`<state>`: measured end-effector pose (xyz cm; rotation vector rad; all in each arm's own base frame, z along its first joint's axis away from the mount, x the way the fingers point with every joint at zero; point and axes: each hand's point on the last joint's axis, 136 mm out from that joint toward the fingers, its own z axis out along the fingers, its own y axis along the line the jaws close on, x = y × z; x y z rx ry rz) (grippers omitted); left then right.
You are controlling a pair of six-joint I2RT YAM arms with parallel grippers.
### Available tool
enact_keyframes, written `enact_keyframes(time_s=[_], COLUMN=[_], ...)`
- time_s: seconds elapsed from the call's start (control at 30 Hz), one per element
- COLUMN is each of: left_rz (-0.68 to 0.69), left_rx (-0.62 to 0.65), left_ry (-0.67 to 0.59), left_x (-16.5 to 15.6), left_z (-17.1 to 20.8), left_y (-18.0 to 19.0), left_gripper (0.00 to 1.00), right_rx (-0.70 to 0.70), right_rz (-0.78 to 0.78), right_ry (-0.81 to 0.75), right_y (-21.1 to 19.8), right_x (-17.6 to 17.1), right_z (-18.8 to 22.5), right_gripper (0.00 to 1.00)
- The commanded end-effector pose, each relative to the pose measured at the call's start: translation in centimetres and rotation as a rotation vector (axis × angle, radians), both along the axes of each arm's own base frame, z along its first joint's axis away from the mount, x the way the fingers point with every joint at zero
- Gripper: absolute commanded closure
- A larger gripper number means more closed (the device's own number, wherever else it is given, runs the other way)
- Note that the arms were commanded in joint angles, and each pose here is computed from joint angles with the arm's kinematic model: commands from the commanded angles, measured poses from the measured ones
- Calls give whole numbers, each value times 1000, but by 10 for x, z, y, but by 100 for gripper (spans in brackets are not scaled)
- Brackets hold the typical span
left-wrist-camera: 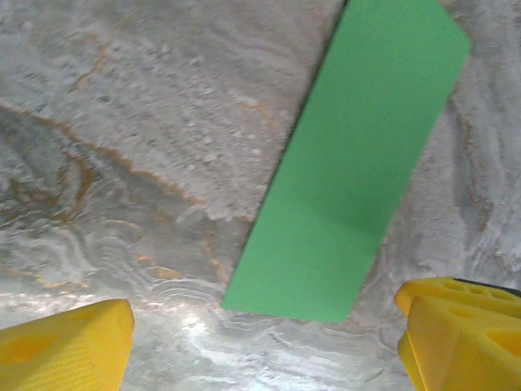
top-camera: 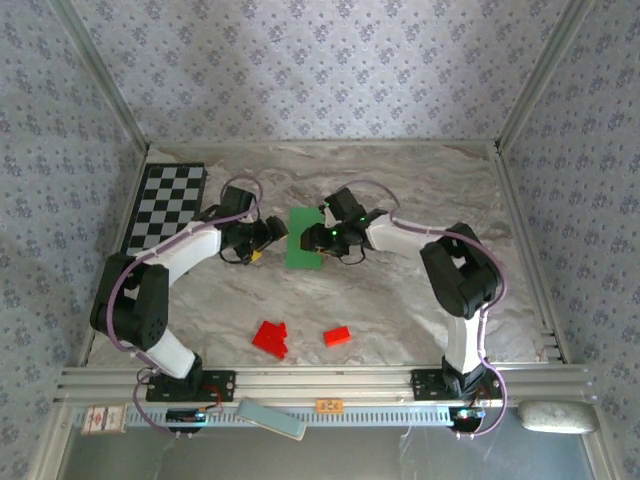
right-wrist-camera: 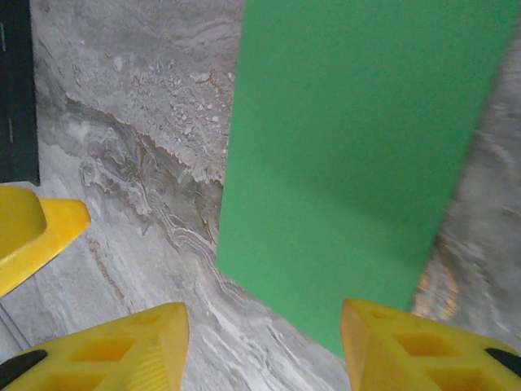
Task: Fold a paper plane with a square sheet of paper (pick it up from the middle)
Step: Turn over the paper at the center of the table.
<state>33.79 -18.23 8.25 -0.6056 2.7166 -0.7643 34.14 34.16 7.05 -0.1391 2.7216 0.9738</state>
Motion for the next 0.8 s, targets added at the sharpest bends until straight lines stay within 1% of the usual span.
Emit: enact_keyframes(time_s=[0.0,0.17,0.23,0.3,0.33,0.5,0.57,0.63,0.77], left_rz=[18,13,5,-20,-27,-59,-63,-64,-55], left_rx=[-25,-18,-14,-16,-16,-48,-73,-117,-210], left_ry=[-52,-52,-51,-59,-63,-71,-67,-59,-38], left_x=[3,1,1,1,1,-1,-3,-6,-16], left_z=[17,14,12,13,13,12,12,11,8], left_y=[3,5,5,3,2,-3,-7,-13,-24], left_gripper=[13,11,9,5,0,0,0,0,0], right_rx=[-41,-118,-152,-188,-199,-244,-236,-182,-76], right_rz=[17,26,65,99,115,196,202,201,126], right_ry=[39,84,89,112,126,162,142,108,6], right_y=[5,-4,-11,-21,-25,-47,-49,-42,-29], right_x=[-1,-6,-13,-23,-29,-55,-55,-49,-29], right_z=[-12,-34,-41,-47,-49,-56,-49,-31,10], right_gripper=[47,47,47,47,47,48,48,48,48])
